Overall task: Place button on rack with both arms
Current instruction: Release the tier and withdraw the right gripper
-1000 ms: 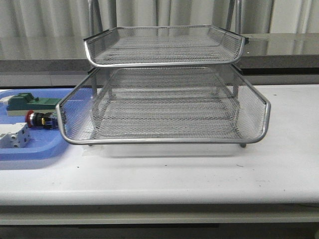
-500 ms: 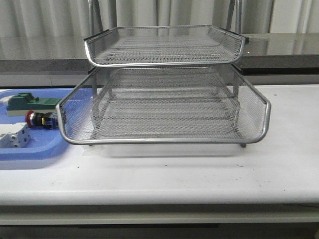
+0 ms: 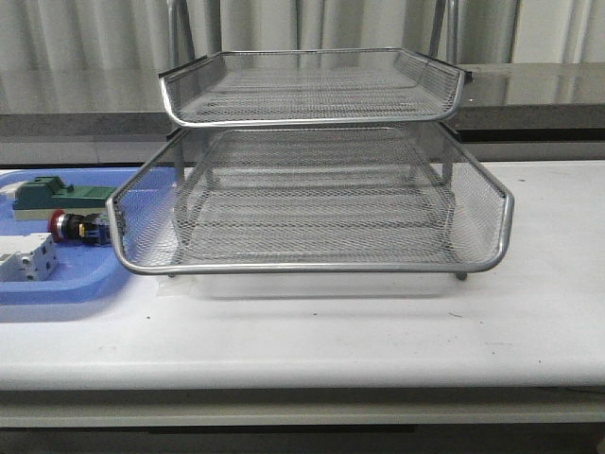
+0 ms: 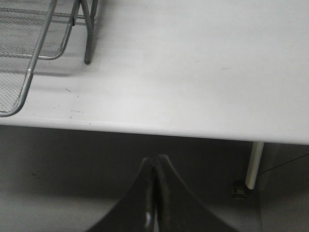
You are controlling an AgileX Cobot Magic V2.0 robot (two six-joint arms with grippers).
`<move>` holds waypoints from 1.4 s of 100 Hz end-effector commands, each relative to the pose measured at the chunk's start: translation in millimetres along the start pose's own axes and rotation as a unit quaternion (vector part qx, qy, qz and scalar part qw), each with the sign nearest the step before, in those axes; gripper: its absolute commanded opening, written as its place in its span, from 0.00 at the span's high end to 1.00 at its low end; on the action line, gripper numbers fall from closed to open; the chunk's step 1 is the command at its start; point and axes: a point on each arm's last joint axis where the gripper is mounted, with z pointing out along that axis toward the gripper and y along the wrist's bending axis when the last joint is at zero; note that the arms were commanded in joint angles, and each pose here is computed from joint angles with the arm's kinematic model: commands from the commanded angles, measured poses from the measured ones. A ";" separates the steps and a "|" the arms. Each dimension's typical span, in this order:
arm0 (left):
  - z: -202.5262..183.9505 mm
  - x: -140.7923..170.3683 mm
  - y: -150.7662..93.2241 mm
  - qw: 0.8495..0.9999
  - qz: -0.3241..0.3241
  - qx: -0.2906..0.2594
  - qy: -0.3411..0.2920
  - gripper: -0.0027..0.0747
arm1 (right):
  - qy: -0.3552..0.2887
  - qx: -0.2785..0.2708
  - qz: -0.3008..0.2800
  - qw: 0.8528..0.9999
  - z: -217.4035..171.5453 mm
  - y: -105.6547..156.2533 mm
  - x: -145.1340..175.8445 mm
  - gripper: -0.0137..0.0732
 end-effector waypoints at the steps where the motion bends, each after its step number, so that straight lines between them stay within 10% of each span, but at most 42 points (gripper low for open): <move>1: -2.5 2.0 0.2 0.999 -0.008 0.001 -0.041 0.99 | -0.041 0.003 -0.001 0.999 -6.9 -0.6 -11.9 0.92; 70: -2.7 -23.8 0.9 0.994 -0.081 -0.002 -0.075 0.99 | -0.041 0.003 -0.001 0.999 -6.9 -0.6 -11.9 0.92; 140: 135.4 -124.6 -9.9 0.968 -0.051 -0.003 0.244 0.99 | -0.041 0.003 -0.001 0.999 -6.9 -0.6 -11.8 0.92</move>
